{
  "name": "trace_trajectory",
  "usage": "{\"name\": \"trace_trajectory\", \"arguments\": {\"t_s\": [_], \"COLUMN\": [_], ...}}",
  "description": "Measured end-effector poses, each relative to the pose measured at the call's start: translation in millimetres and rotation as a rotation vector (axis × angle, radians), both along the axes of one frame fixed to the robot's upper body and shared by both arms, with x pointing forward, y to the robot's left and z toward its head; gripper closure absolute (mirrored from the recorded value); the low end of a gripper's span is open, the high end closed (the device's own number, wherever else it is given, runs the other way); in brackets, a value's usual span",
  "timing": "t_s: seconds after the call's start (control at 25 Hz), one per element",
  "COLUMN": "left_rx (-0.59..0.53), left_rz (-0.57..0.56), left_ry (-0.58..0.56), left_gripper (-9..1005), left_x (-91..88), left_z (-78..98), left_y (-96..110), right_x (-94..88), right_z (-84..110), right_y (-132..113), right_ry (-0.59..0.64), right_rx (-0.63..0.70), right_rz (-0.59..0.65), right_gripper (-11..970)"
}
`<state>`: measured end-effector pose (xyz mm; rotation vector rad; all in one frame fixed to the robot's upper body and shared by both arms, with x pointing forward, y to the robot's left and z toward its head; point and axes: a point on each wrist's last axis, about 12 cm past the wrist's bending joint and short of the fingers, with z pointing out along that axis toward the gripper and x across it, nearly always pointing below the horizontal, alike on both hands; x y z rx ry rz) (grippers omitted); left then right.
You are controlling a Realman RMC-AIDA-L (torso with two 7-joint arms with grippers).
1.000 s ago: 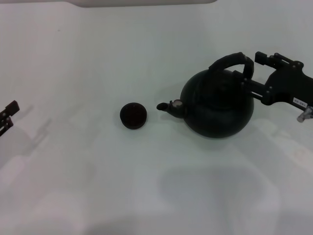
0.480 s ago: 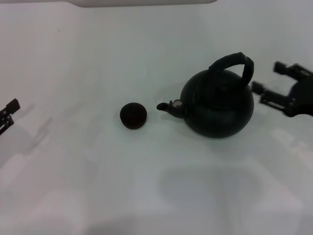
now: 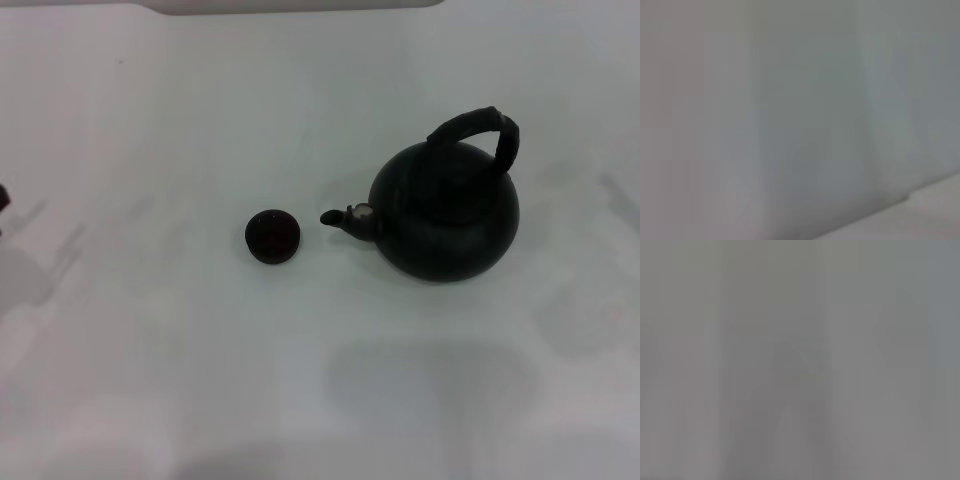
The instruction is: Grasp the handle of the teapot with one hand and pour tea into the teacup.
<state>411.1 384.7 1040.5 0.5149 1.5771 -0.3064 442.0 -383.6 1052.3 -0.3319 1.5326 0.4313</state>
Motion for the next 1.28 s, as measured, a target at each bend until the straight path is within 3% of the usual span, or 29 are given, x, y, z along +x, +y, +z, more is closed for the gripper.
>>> {"name": "trace_trajectory", "arguments": {"t_s": [0.24,0.48,0.72,1.08,1.28], "left_rx": [-0.036,-0.127,-0.187,-0.222,-0.204], "left_rz": [0.144,0.312,0.33,0.333,0.313], "left_ry": [-0.079,-0.138,-0.136,-0.049,-0.059], "left_gripper": [414,414,414,414,414], "left_x": [9.1,25.3,48.0,76.8,91.2], "left_z": [2.7,3.0,-0.4,-10.3,-7.4], "left_y": [10.8,16.2,1.8,-19.1,-28.6], "right_x": [6.0,21.5,35.7,38.8,40.7], "right_z": [-5.0,-5.8,-3.1,2.0,4.1], "right_y": [-7.6,-23.1,-32.6,-46.0,-47.9], "right_ry": [-0.089,-0.088,-0.073,-0.087,-0.096], "right_rx": [-0.065,-0.042,-0.035,-0.038,-0.054], "right_rz": [-0.135,-0.306,-0.39,-0.471,-0.481], "right_gripper": [147,147,147,148,148]}}
